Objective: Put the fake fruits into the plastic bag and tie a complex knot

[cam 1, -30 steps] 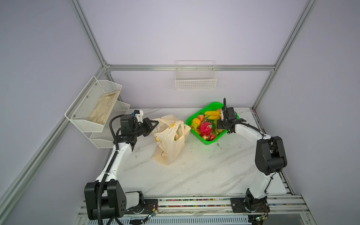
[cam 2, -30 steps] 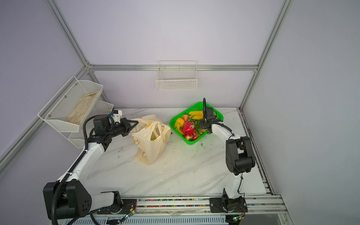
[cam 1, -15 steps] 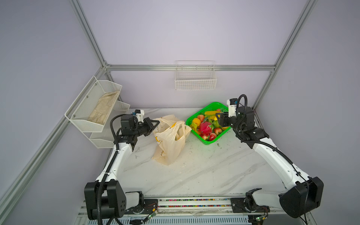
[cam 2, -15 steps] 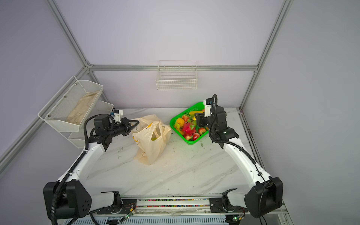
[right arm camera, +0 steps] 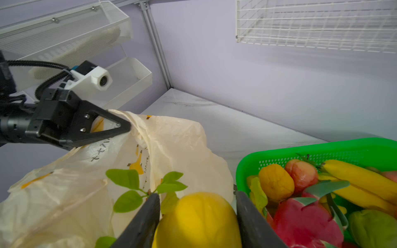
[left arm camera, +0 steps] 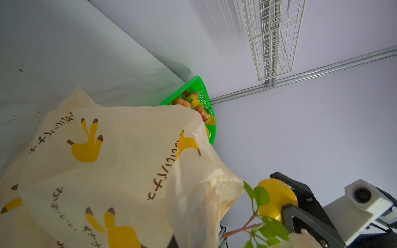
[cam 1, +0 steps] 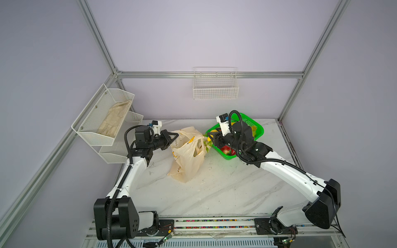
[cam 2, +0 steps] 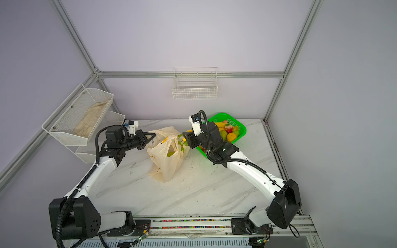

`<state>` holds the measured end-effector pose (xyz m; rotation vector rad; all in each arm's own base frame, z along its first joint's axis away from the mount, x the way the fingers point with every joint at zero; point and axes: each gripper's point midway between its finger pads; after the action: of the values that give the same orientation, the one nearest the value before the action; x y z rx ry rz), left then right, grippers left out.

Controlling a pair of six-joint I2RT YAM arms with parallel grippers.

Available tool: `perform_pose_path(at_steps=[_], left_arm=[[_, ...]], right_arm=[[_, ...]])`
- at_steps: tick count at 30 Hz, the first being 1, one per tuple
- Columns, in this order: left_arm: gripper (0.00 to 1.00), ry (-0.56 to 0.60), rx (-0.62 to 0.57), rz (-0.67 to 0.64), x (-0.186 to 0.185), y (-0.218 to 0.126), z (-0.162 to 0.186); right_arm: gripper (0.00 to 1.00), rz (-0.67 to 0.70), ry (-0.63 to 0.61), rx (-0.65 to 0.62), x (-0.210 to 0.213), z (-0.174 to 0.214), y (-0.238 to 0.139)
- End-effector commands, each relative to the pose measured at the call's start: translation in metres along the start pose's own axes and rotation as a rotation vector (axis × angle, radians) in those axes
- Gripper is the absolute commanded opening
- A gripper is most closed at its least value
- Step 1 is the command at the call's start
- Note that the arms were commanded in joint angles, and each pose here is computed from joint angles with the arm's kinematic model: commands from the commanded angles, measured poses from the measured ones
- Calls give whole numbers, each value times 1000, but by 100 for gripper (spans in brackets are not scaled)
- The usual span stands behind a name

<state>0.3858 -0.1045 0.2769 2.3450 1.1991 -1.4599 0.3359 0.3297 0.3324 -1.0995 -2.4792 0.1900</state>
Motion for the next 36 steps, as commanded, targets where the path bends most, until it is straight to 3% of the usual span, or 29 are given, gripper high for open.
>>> perform_pose_path(at_steps=[1, 9, 16, 26, 36], left_arm=[[0, -4, 13, 25, 1, 2, 7], [0, -3, 16, 32, -3, 3, 8], [0, 2, 26, 43, -7, 3, 11], [0, -1, 36, 51, -7, 5, 12], [0, -1, 38, 54, -9, 5, 12]], right_arm=[[27, -74, -62, -59, 32, -18, -3], [27, -145, -221, 47, 74, 28, 35], [26, -112, -330, 110, 72, 54, 74], [27, -139, -446, 166, 73, 93, 100], [45, -187, -405, 223, 71, 133, 114]])
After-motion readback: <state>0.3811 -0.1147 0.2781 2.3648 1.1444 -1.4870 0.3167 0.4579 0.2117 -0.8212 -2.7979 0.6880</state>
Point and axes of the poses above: each gripper's point midway between its finger pads, its own y axis out along the fingers, its own x axis along the line the jaws close on, z = x × y, and after that the axes turned 10 degrees about y, right-handed
